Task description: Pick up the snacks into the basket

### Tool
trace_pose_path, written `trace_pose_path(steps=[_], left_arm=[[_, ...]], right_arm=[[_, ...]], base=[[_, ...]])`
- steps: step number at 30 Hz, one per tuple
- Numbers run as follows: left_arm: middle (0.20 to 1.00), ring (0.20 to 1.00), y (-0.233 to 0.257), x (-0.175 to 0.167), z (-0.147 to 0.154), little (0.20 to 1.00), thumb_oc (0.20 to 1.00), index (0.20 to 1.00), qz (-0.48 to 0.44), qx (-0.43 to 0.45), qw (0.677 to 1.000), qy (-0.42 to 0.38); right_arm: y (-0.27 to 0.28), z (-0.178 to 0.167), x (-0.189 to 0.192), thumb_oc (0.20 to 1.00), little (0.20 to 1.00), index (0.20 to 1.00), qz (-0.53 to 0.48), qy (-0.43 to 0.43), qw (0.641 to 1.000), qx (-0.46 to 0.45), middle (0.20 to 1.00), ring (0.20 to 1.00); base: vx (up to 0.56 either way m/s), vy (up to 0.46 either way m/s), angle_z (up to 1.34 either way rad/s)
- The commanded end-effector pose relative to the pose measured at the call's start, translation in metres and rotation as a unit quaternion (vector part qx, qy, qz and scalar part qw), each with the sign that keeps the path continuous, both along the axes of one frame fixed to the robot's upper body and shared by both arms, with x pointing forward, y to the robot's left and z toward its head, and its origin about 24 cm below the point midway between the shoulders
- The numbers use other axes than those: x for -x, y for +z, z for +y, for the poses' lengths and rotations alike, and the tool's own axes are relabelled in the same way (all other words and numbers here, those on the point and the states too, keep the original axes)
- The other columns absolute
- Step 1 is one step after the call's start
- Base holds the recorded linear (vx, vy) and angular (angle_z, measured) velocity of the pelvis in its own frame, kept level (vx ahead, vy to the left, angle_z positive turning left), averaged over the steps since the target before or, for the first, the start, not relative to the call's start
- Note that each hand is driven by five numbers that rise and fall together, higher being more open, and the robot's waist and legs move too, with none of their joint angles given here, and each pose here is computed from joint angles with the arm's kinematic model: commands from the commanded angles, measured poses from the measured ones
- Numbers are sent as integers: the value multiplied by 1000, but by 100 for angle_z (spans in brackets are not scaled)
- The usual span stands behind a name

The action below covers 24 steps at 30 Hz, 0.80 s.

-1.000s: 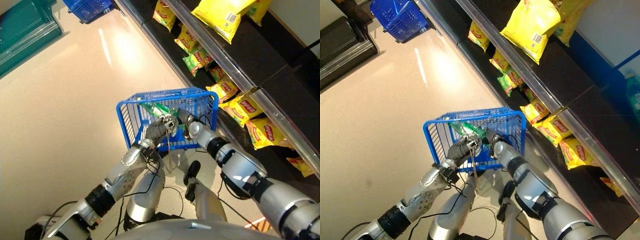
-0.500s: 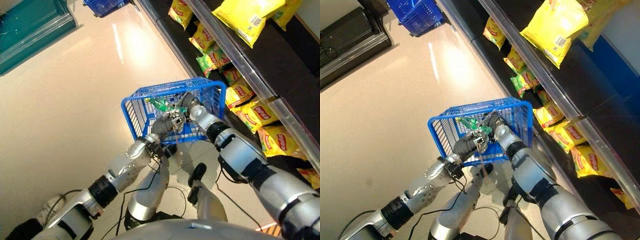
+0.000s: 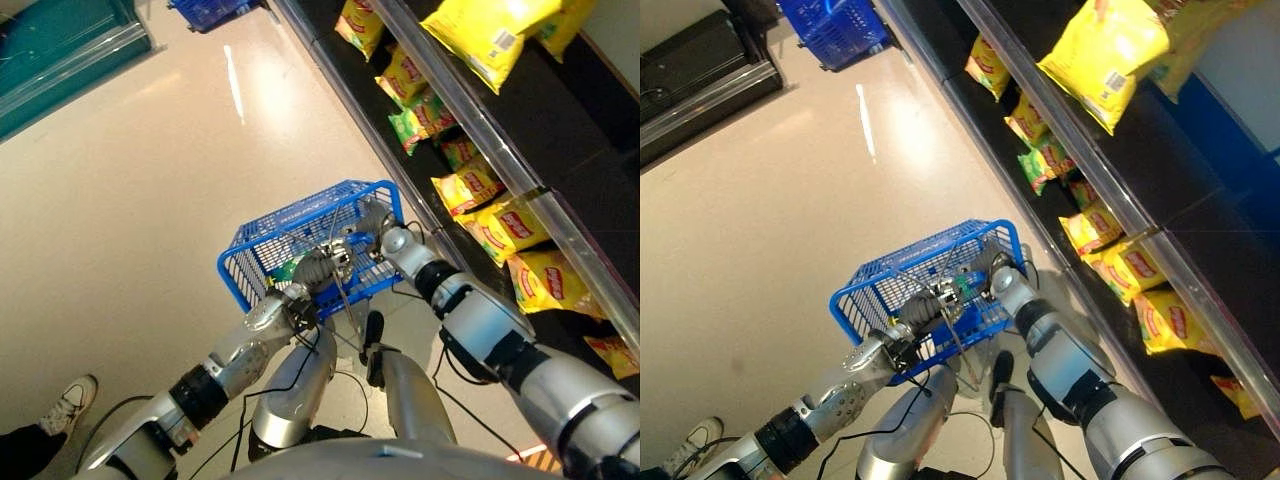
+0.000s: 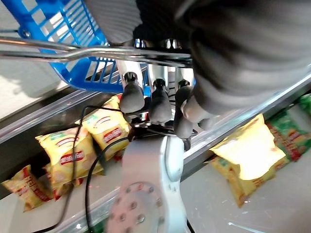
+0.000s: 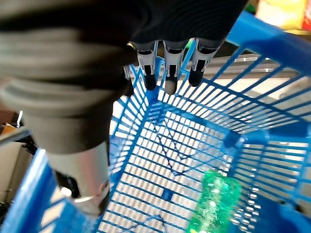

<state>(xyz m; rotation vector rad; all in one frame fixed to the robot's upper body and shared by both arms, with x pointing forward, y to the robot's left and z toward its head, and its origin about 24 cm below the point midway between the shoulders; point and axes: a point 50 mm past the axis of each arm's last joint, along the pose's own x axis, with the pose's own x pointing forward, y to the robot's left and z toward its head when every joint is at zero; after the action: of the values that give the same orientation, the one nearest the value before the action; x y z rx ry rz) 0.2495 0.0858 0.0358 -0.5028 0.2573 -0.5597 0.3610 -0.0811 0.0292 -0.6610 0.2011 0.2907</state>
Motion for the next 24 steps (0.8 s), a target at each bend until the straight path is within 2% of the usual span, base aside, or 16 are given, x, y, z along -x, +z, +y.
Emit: trace_pose_path(steps=[1, 2, 3, 6, 7, 8, 13, 20, 21, 22, 24], left_arm=[[200, 200, 69, 6, -10, 200, 200, 200, -145, 134, 980, -19], [200, 200, 68, 7, -10, 200, 200, 200, -144, 134, 980, -18], [200, 200, 62, 2, 16, 200, 200, 200, -143, 125, 980, 52], [200, 200, 52, 1, 49, 200, 200, 200, -131, 125, 973, 143], [200, 200, 51, 1, 48, 200, 200, 200, -131, 125, 973, 143], [200, 200, 46, 2, 68, 200, 200, 200, -130, 126, 964, 195], [200, 200, 23, 10, 100, 200, 200, 200, -110, 99, 947, 284], [200, 200, 12, 17, 119, 200, 200, 200, -100, 88, 930, 342], [200, 200, 8, 21, 124, 200, 200, 200, -93, 83, 925, 359], [200, 200, 6, 22, 126, 200, 200, 200, -88, 86, 922, 367], [200, 200, 2, 23, 123, 200, 200, 200, -77, 92, 921, 371]], right_arm=[[17, 22, 17, 1000, 1000, 1000, -71, 98, 992, -45, 1000, 1000], [16, 21, 18, 1000, 1000, 1000, -70, 98, 992, -44, 1000, 1000], [13, 4, 43, 1000, 1000, 1000, -83, 138, 985, -63, 1000, 1000], [3, -49, 78, 1000, 1000, 1000, -72, 141, 986, -59, 1000, 1000], [3, -49, 78, 1000, 1000, 1000, -72, 140, 986, -59, 1000, 1000], [-1, -78, 101, 1000, 1000, 1000, -56, 131, 988, -65, 1000, 1000], [13, -112, 141, 1000, 1000, 1000, -35, 142, 983, -109, 1000, 1000], [29, -114, 148, 1000, 1000, 1000, -48, 139, 971, -190, 1000, 1000], [29, -115, 144, 1000, 1000, 1000, -63, 98, 961, -251, 1000, 1000], [26, -115, 142, 1000, 1000, 1000, -70, 76, 956, -275, 1000, 1000], [31, -112, 137, 1000, 1000, 1000, -106, 52, 952, -282, 1000, 1000]], base=[[12, -87, 22], [38, -158, -4], [57, -147, -18], [85, -134, -8], [101, -72, 12], [102, -67, 10], [106, -40, 6], [57, -12, -13], [27, 12, -14], [36, 26, -17], [31, 53, -13]])
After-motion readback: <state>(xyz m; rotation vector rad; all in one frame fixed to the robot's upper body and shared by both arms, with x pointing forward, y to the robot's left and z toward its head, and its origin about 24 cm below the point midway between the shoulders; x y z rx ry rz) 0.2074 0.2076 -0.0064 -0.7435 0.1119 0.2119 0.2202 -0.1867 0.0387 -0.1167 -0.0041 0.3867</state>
